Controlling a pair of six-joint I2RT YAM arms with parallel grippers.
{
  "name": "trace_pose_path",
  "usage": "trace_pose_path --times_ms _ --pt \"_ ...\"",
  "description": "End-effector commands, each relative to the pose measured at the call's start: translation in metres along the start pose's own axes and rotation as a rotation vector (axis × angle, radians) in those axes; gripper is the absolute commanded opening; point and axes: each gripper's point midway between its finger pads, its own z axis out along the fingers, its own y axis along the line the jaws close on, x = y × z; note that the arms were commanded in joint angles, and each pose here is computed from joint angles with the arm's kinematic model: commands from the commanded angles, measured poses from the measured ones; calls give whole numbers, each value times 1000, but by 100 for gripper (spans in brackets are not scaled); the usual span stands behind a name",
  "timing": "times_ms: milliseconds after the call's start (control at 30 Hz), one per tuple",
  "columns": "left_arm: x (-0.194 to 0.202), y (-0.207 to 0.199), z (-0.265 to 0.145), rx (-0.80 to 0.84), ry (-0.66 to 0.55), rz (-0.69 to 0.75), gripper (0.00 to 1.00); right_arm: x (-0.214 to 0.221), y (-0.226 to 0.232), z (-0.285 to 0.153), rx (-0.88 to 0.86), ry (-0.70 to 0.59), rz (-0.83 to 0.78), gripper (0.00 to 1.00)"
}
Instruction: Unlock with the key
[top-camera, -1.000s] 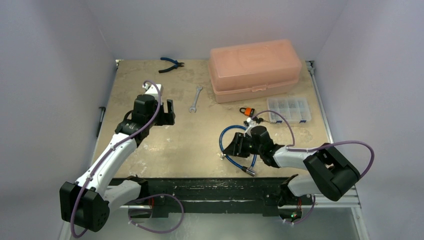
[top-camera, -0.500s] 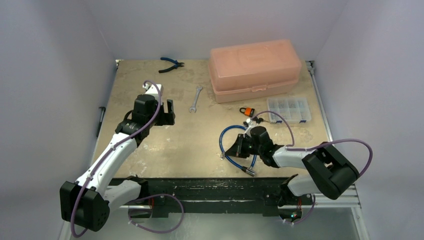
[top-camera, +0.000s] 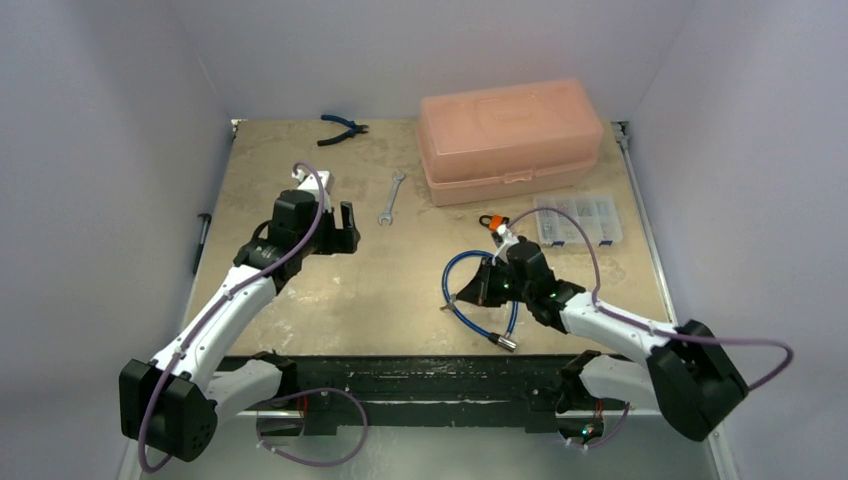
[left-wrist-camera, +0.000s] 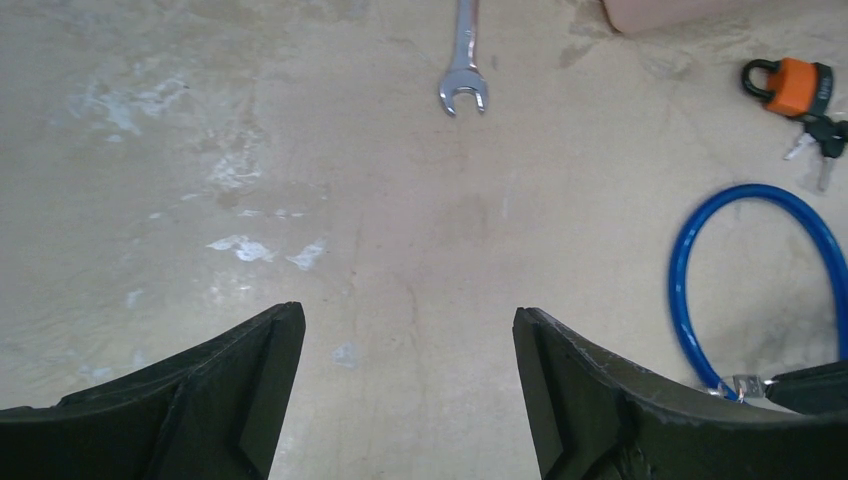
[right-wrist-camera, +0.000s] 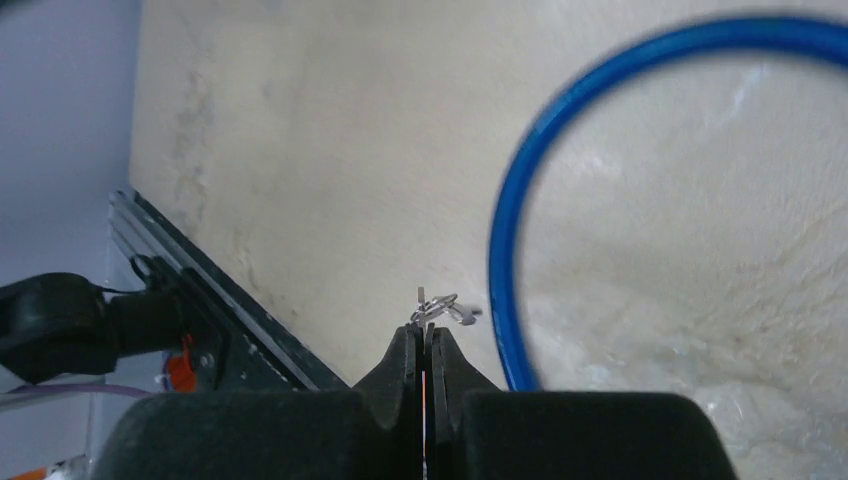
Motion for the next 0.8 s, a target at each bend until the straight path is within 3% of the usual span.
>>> trace_pose_path --times_ms 0,300,567,767 --pt "-4 -44 -4 116 11 -69 80 -36 22 -31 28 -79 -104 0" --pt "28 -115 8 153 103 -34 77 -66 50 -81 45 -180 -169 0" --pt "66 -175 31 103 189 52 76 -83 40 -123 154 -330 -127 0" --pt "95 -209 47 62 252 48 68 -88 32 -147 213 -405 -104 0"
